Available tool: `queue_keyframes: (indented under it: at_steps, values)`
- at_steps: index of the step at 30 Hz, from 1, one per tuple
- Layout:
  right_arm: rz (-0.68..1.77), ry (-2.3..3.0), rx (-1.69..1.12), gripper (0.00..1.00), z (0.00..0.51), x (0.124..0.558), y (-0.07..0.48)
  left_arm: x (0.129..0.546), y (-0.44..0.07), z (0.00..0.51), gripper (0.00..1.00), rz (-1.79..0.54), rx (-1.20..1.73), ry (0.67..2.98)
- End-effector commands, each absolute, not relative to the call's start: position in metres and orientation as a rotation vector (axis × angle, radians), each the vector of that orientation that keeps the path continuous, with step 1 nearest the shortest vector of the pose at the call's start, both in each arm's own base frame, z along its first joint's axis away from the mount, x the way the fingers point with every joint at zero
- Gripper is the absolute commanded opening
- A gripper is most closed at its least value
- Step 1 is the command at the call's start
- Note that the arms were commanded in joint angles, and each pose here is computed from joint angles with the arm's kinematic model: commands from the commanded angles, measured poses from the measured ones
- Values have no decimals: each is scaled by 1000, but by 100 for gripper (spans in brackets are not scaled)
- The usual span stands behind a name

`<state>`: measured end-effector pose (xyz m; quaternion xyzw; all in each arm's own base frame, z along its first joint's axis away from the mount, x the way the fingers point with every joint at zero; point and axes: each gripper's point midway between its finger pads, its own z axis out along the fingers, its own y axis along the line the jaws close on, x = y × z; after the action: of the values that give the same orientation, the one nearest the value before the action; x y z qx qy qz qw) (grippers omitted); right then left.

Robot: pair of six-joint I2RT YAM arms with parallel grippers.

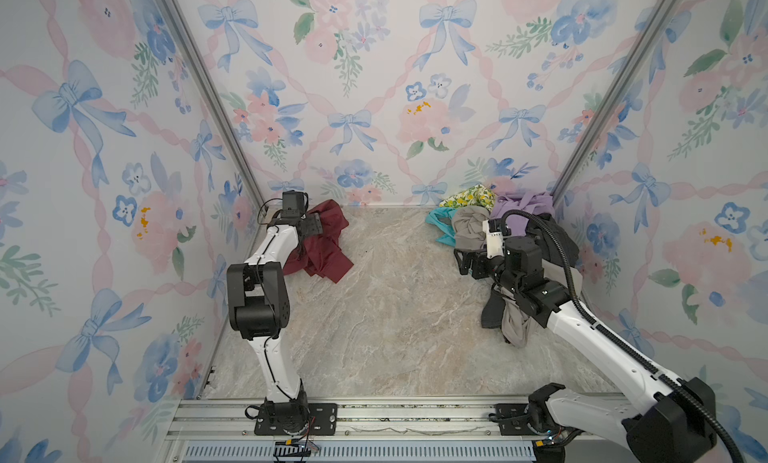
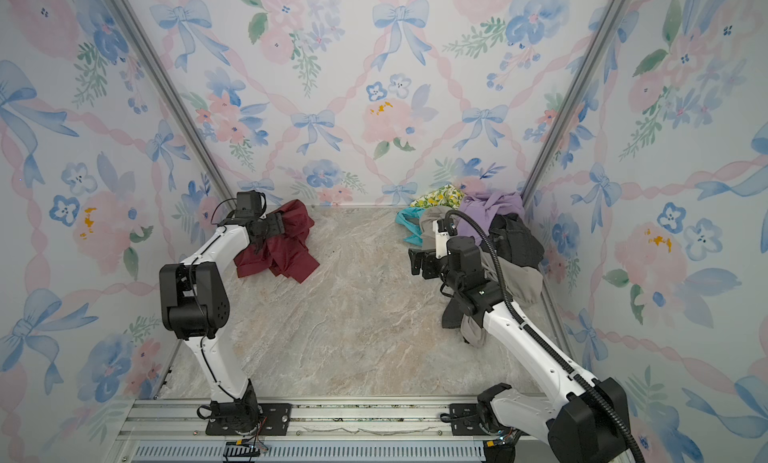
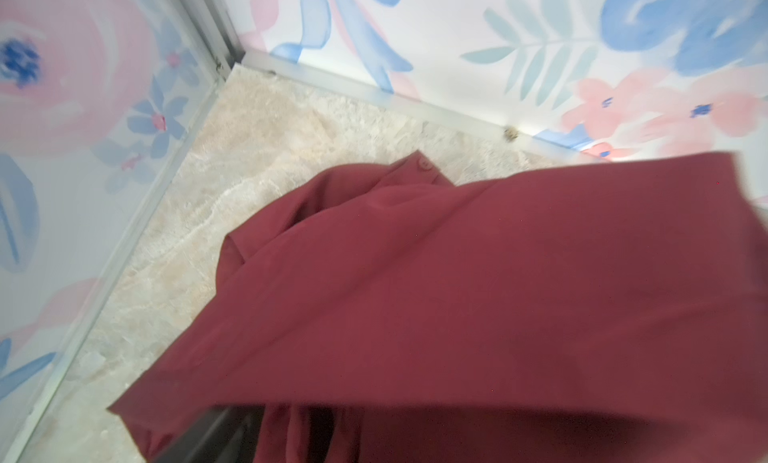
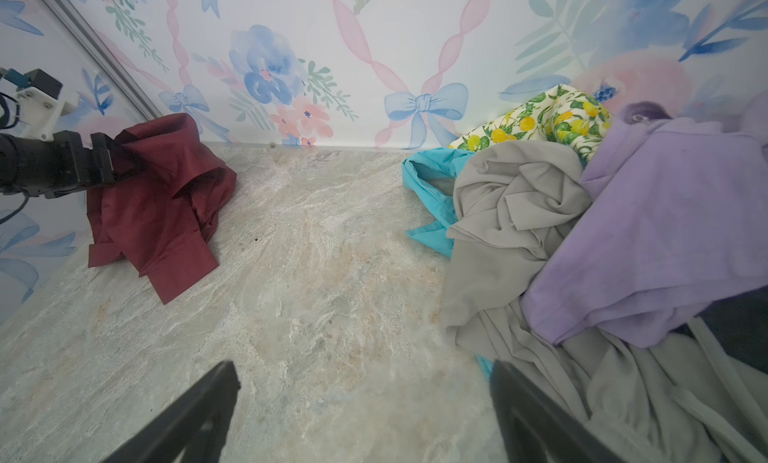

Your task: Pick out a specific cloth from the pile

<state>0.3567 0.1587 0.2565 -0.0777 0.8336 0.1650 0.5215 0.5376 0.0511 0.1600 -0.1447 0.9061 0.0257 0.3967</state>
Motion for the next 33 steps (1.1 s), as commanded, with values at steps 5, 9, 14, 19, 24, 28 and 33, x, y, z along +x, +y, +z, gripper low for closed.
queue_keyframes:
  at_steps: [5,9,14,19,24,28,33]
  values:
    - [433,1964,-158,97,268,349,155,516,43,181,89,15,-315,2285]
    - [426,1957,-157,97,271,344,152,510,38,200,89,-28,-312,2234]
    - [401,1946,-158,97,276,338,145,499,25,232,88,-61,-276,2140]
    - [309,1911,-178,97,287,335,130,465,3,263,98,-160,-236,1953]
    - [216,1836,-128,97,311,335,100,418,-10,296,98,-205,-186,1725]
    - [156,1776,-72,97,319,333,74,386,-21,309,98,-204,-116,1584]
    - [64,1705,12,97,305,332,47,365,-18,277,98,-131,-117,1546]
